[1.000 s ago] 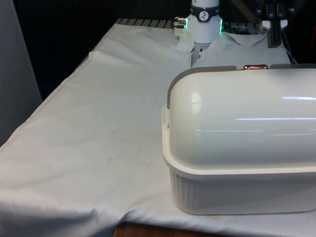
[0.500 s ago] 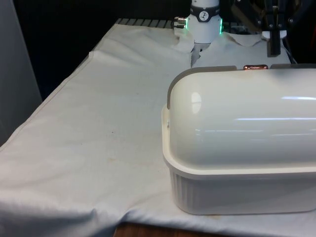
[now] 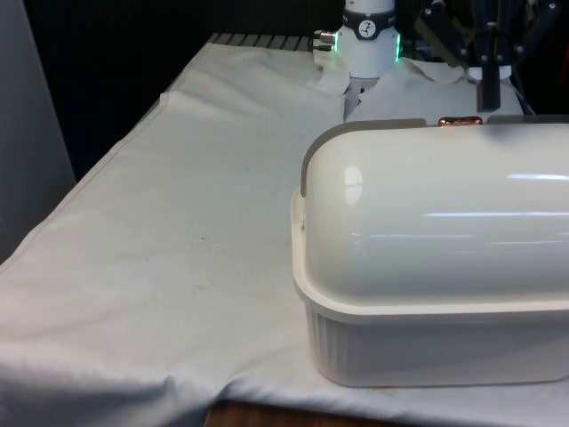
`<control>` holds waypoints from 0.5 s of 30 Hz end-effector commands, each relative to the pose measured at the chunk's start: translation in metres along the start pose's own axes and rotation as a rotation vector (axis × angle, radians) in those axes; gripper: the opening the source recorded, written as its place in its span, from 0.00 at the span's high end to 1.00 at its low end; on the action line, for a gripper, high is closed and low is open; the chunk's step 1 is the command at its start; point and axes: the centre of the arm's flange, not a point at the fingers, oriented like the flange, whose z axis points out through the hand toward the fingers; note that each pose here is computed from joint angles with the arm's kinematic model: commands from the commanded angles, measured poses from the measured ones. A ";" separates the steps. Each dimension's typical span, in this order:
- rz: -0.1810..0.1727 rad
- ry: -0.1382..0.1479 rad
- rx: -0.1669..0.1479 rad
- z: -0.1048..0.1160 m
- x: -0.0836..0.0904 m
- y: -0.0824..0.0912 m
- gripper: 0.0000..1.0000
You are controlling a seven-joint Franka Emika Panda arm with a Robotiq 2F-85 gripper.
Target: Open the lid, then close it.
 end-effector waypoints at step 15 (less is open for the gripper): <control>-0.010 -0.033 -0.007 0.006 -0.009 0.001 1.00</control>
